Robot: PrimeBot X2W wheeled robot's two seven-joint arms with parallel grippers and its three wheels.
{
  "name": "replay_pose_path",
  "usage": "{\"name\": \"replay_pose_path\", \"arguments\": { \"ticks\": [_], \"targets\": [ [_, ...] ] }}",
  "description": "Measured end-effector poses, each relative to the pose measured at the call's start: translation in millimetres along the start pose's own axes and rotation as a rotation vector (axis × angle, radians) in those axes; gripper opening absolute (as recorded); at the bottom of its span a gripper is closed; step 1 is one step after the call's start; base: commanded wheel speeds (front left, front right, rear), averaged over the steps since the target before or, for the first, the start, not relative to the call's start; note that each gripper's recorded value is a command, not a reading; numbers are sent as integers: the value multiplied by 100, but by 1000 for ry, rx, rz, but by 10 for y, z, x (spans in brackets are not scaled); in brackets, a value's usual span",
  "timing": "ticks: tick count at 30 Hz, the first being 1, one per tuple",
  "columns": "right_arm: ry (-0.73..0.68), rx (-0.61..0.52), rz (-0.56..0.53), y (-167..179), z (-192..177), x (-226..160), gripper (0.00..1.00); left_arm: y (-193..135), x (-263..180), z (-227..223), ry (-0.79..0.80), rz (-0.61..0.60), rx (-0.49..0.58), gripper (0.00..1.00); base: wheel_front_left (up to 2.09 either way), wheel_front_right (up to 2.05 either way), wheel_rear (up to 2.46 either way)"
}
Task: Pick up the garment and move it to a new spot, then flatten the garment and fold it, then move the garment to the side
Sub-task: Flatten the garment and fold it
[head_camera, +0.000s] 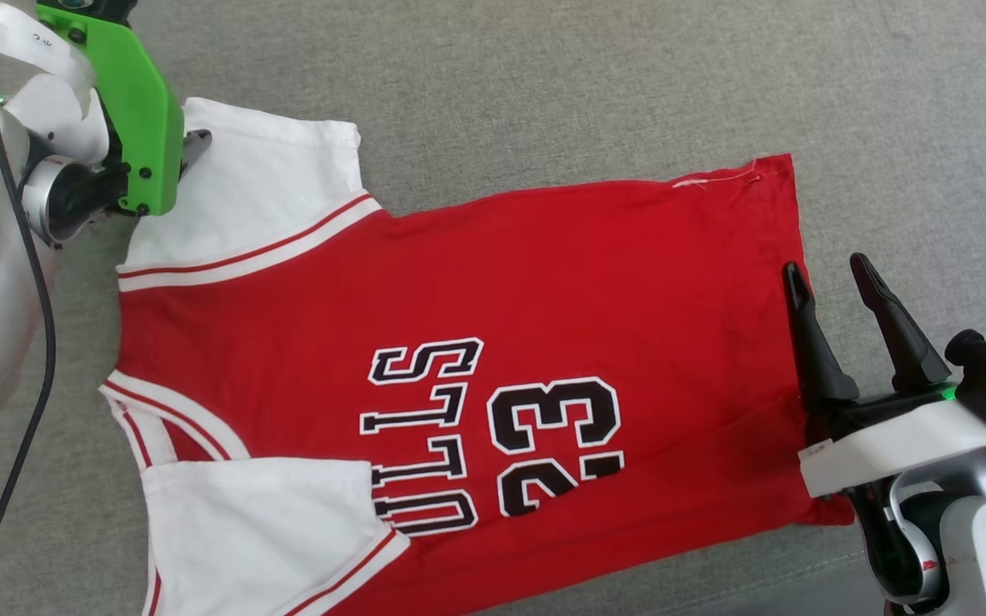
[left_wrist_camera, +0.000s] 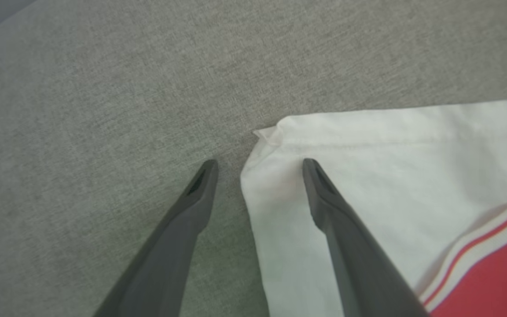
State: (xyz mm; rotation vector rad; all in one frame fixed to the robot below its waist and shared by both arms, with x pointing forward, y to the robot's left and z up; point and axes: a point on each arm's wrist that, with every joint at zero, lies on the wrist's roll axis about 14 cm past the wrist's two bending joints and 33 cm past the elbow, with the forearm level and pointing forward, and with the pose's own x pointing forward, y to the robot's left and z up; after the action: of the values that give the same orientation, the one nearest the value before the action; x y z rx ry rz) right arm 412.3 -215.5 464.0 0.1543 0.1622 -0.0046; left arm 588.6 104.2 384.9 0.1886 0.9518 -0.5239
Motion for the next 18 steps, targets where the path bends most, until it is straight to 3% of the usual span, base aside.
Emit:
{"name": "replay_pose_path", "arguments": {
  "ticks": [8, 9, 10, 11, 18],
  "targets": [
    [34, -3, -12, -56, -117, 27, 100, 82, 206, 15, 2, 16, -30, 100, 0, 0, 0],
    [38, -3, -12, -58, -131, 29, 100, 91, 219, -14, 20, 18, -40, 47, 0, 0, 0],
    [39, -3, -12, -57, -136, 30, 100, 95, 219, -27, 32, 20, -45, 10, 0, 0, 0],
    [39, -3, -11, -54, -137, 31, 100, 90, 217, -31, 40, 18, -54, 0, 0, 0, 0],
    [32, -4, 1, -25, -99, 16, 100, -10, 164, -4, 22, -10, -124, 0, 0, 0, 0]
  ]
}}
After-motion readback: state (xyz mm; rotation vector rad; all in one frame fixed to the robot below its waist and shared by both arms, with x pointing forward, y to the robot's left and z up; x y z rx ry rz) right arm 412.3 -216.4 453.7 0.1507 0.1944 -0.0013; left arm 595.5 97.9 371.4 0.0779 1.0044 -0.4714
